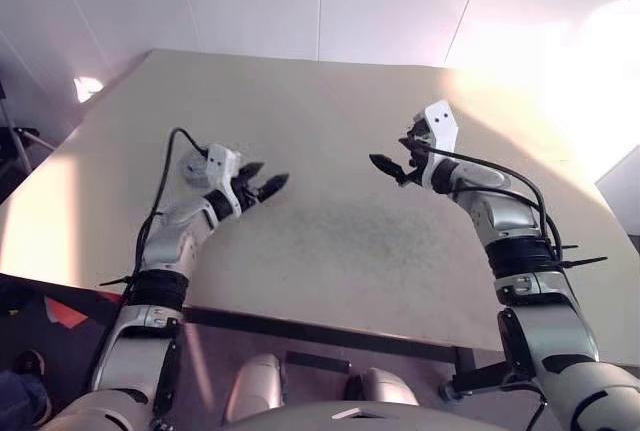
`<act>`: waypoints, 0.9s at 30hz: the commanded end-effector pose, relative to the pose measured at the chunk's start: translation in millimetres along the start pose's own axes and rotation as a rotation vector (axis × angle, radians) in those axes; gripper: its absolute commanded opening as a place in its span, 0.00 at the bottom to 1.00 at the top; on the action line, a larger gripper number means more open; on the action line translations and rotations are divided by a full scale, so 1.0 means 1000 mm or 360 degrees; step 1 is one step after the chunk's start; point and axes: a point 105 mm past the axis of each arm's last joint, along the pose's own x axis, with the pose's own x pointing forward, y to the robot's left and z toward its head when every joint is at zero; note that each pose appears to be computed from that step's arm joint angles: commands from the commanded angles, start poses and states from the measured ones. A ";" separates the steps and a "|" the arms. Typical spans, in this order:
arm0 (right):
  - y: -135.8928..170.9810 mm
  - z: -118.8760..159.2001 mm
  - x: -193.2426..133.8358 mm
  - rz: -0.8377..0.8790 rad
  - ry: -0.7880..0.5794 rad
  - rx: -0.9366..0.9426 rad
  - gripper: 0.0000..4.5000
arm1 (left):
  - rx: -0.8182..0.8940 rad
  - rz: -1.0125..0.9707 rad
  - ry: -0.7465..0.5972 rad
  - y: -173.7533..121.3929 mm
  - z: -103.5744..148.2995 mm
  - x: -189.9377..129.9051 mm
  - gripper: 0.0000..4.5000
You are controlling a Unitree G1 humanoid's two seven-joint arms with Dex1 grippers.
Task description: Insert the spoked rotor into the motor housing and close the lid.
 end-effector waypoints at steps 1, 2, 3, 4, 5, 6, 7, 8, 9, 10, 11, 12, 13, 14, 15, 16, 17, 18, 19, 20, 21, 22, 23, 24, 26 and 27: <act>0.001 0.014 -0.001 0.0042 -0.0079 -0.0091 1.00 | 0.0144 -0.0020 -0.0043 -0.002 0.012 0.003 0.91; 0.002 0.013 0.000 0.0042 -0.0073 -0.0099 1.00 | 0.0155 -0.0011 -0.0045 -0.001 0.013 0.003 0.91; 0.002 0.012 0.000 0.0038 -0.0068 -0.0108 1.00 | 0.0165 0.0006 -0.0050 0.001 0.014 0.004 0.91; 0.002 0.011 0.001 0.0033 -0.0065 -0.0119 1.00 | 0.0168 0.0040 -0.0054 0.004 0.014 0.003 0.91; 0.001 0.011 0.002 0.0022 -0.0065 -0.0132 1.00 | 0.0157 0.0086 -0.0050 0.010 0.014 0.003 0.91; 0.000 0.011 0.003 0.0005 -0.0065 -0.0139 1.00 | 0.0152 0.0114 -0.0045 0.014 0.013 0.002 0.91; -0.001 0.011 0.003 -0.0008 -0.0065 -0.0142 1.00 | 0.0143 0.0123 -0.0040 0.016 0.012 0.001 0.91; -0.001 0.011 0.004 -0.0014 -0.0064 -0.0142 1.00 | 0.0138 0.0122 -0.0037 0.016 0.011 0.001 0.91; -0.002 0.010 0.004 -0.0015 -0.0063 -0.0141 1.00 | 0.0137 0.0113 -0.0035 0.015 0.010 0.001 0.91; -0.001 0.010 0.004 -0.0007 -0.0063 -0.0142 1.00 | 0.0143 0.0102 -0.0034 0.014 0.010 0.002 0.91; -0.001 0.010 0.004 0.0001 -0.0063 -0.0142 1.00 | 0.0150 0.0096 -0.0033 0.013 0.011 0.003 0.91; 0.000 0.010 0.004 0.0005 -0.0063 -0.0144 1.00 | 0.0165 0.0098 -0.0032 0.013 0.012 0.003 0.91; 0.000 0.010 0.004 0.0006 -0.0062 -0.0146 1.00 | 0.0177 0.0106 -0.0033 0.014 0.013 0.003 0.91; -0.001 0.009 0.004 0.0000 -0.0060 -0.0147 1.00 | 0.0182 0.0122 -0.0032 0.016 0.014 0.003 0.91; -0.001 0.009 0.005 -0.0005 -0.0058 -0.0149 1.00 | 0.0184 0.0134 -0.0031 0.018 0.014 0.003 0.91; -0.002 0.009 0.005 -0.0008 -0.0059 -0.0151 1.00 | 0.0193 0.0144 -0.0026 0.020 0.015 0.003 0.91; -0.002 0.010 0.005 -0.0010 -0.0065 -0.0152 1.00 | 0.0197 0.0147 -0.0026 0.020 0.017 0.003 0.91; -0.002 0.010 0.005 -0.0015 -0.0074 -0.0148 1.00 | 0.0199 0.0144 -0.0030 0.020 0.018 0.004 0.91; -0.003 0.011 0.006 -0.0031 -0.0085 -0.0144 1.00 | 0.0209 0.0135 -0.0042 0.019 0.021 0.005 0.91; -0.004 0.012 0.007 -0.0042 -0.0093 -0.0137 1.00 | 0.0218 0.0130 -0.0050 0.019 0.023 0.005 0.91; -0.003 0.012 0.008 -0.0045 -0.0098 -0.0132 1.00 | 0.0223 0.0128 -0.0053 0.019 0.024 0.006 0.91; -0.001 0.012 0.009 -0.0038 -0.0100 -0.0132 1.00 | 0.0231 0.0128 -0.0054 0.019 0.025 0.006 0.91; 0.002 0.012 0.010 -0.0025 -0.0100 -0.0135 1.00 | 0.0233 0.0130 -0.0055 0.020 0.025 0.006 0.91; 0.004 0.011 0.010 -0.0010 -0.0101 -0.0139 1.00 | 0.0234 0.0131 -0.0057 0.020 0.026 0.006 0.91; 0.006 0.010 0.010 0.0008 -0.0104 -0.0140 1.00 | 0.0233 0.0123 -0.0061 0.019 0.026 0.007 0.91; 0.006 0.010 0.009 0.0012 -0.0108 -0.0139 1.00 | 0.0234 0.0120 -0.0062 0.018 0.026 0.008 0.91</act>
